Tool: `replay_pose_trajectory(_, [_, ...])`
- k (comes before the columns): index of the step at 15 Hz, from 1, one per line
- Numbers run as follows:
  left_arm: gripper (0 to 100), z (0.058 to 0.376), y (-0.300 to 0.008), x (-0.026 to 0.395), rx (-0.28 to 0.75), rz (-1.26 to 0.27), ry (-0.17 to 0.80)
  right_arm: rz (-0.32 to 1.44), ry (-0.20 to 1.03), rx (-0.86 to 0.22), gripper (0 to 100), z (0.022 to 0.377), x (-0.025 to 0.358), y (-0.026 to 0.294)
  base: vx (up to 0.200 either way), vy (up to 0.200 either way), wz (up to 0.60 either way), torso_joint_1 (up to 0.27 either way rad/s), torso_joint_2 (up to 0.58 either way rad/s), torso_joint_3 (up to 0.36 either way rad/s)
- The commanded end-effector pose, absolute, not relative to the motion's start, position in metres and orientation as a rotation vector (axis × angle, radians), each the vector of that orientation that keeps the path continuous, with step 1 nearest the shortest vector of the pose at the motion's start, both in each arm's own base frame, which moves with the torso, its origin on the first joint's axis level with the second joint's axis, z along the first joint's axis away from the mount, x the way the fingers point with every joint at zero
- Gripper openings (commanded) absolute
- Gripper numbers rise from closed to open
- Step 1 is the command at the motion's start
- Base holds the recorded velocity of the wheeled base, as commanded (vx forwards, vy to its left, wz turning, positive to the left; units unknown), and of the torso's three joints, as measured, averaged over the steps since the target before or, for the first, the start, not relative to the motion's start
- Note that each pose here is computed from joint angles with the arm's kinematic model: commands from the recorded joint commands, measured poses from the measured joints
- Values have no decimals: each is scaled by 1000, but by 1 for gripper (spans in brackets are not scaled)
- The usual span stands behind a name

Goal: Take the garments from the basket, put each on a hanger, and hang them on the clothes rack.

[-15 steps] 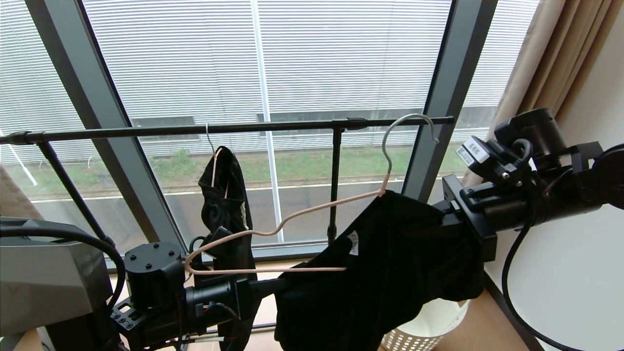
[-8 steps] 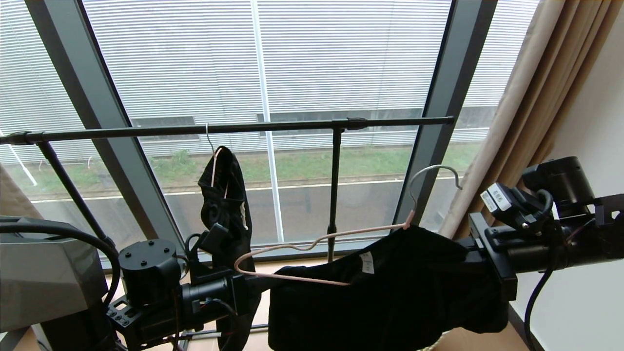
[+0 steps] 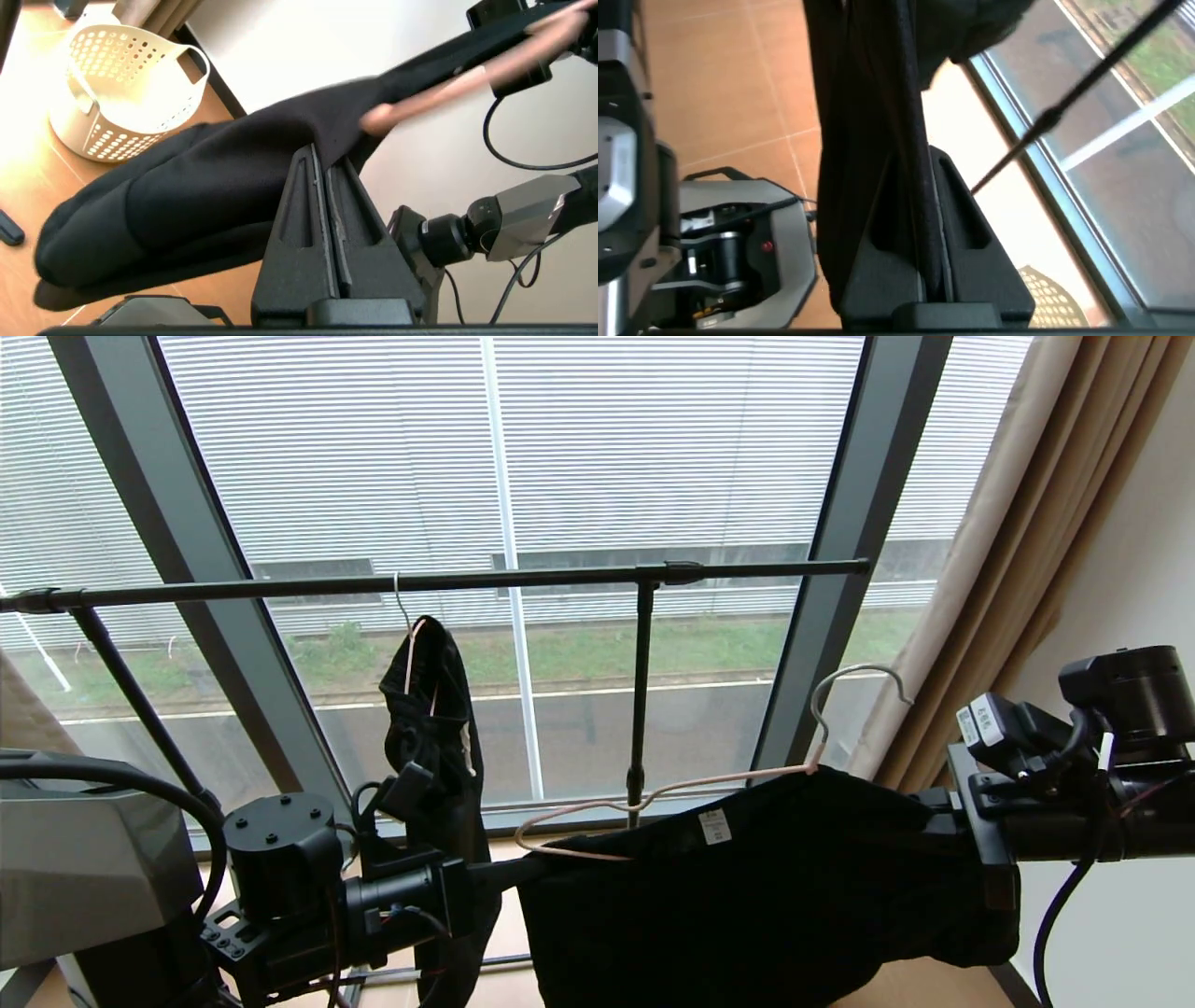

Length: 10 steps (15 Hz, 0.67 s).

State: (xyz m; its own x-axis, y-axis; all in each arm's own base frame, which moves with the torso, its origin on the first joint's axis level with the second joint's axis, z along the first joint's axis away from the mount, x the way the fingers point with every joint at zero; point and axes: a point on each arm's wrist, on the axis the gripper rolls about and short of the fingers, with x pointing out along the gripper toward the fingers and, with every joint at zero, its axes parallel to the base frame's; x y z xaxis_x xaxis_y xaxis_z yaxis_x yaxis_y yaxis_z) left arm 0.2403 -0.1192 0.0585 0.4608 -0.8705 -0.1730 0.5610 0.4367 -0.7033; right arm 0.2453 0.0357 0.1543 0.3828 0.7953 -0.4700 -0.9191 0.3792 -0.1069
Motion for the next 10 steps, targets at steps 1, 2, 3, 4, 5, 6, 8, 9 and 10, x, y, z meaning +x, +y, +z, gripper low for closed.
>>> replay_pose_trajectory(1, [0,60,-118,241,-620,-951,567,1106,375,-394,0,152,245,34,0,0,0,0,0,0])
replay_pose_trajectory(2, [0,61,-118,241,-620,-952,560,1087,371,-412,0,148,246,34,0,0,0,0,0,0])
replay_pose_trajectory(3, [0,62,-116,241,-620,-946,554,1075,364,-424,0,146,246,34,0,0,0,0,0,0])
replay_pose_trajectory(4, [0,63,-115,242,-620,-943,549,1070,359,-429,0,145,245,34,0,0,0,0,0,0])
replay_pose_trajectory(5, [0,64,-112,243,-622,-933,538,1065,345,-437,0,143,245,34,0,0,0,0,0,0])
replay_pose_trajectory(6, [0,68,-111,243,-621,-936,524,1063,346,-440,0,143,245,34,0,0,0,0,0,0])
replay_pose_trajectory(8, [0,70,-108,243,-622,-930,511,1064,336,-457,0,143,245,33,0,0,0,0,0,0])
replay_pose_trajectory(9, [0,71,-107,243,-621,-927,506,1055,334,-463,0,143,245,30,0,0,0,0,0,0])
replay_pose_trajectory(10, [0,71,-106,244,-622,-923,504,1049,330,-471,0,143,245,28,0,0,0,0,0,0])
